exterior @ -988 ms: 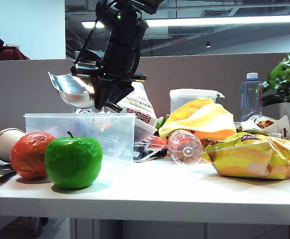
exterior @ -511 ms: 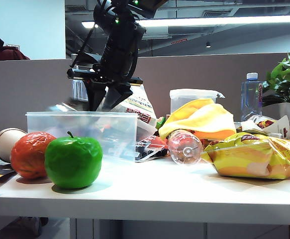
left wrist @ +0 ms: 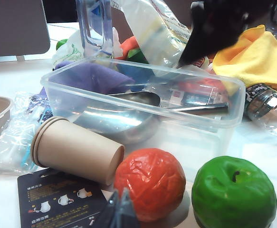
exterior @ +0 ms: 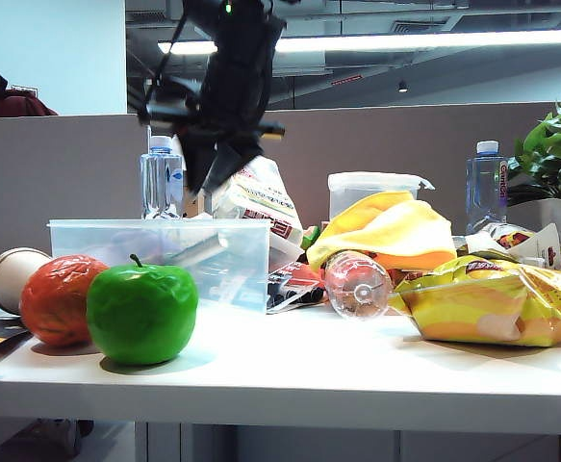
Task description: Pick up the metal ice scoop from the table and place it inside the transparent plastic box.
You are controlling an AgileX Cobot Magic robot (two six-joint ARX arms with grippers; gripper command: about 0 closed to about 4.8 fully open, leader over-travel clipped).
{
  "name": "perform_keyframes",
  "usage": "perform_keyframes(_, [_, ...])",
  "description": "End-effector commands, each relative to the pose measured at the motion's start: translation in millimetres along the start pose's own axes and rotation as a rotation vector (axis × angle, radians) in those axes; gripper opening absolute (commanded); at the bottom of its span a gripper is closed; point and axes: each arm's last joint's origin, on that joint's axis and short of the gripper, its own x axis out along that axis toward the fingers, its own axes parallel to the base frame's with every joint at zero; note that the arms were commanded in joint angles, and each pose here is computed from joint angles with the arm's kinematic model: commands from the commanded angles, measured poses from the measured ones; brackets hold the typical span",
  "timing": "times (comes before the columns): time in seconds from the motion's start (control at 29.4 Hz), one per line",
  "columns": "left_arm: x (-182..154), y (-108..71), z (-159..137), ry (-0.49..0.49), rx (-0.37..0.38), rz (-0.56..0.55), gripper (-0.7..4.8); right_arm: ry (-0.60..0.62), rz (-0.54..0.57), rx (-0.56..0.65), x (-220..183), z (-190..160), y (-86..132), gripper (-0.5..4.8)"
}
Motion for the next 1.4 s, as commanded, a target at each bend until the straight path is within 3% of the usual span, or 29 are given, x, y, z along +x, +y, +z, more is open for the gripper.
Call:
perform_keyframes(0.03, [-0.2,-0.1,2.1,-0.015,0.003,-0.004,-0.05,-0.031,0.0,-0.003,-15.6,7.6,1.2,-0.06])
perform_keyframes(0.24, [-0.2,0.0,2.1,-0.014,0.003,-0.004,-0.05,-0.005,0.002,0.019,-29.4,6.6,0.9,-0.06])
perform_keyframes(0.48, [-0.2,4.8,2.2,-0.015,0.001,0.046,-0.05,0.011,-0.007,0.025,-75.7,4.7,-6.1,-0.06])
perform_keyframes(0.92, [-3.0,25.1,2.1,-0.018,-0.008,0.255,-0.05,-0.277,-0.117,0.077,-234.1,0.5,-15.3,-0.06])
perform_keyframes(1.16, [-4.4,28.4,2.8,-0.028,-0.008,0.291,-0.05,-0.457,-0.171,0.096,-332.2,-28.8,-14.5,-0.06])
perform_keyframes(1.4, [-4.8,29.7,2.8,-0.028,-0.009,0.305,-0.05,-0.567,-0.175,0.107,-398.7,-74.1,-11.6,-0.06])
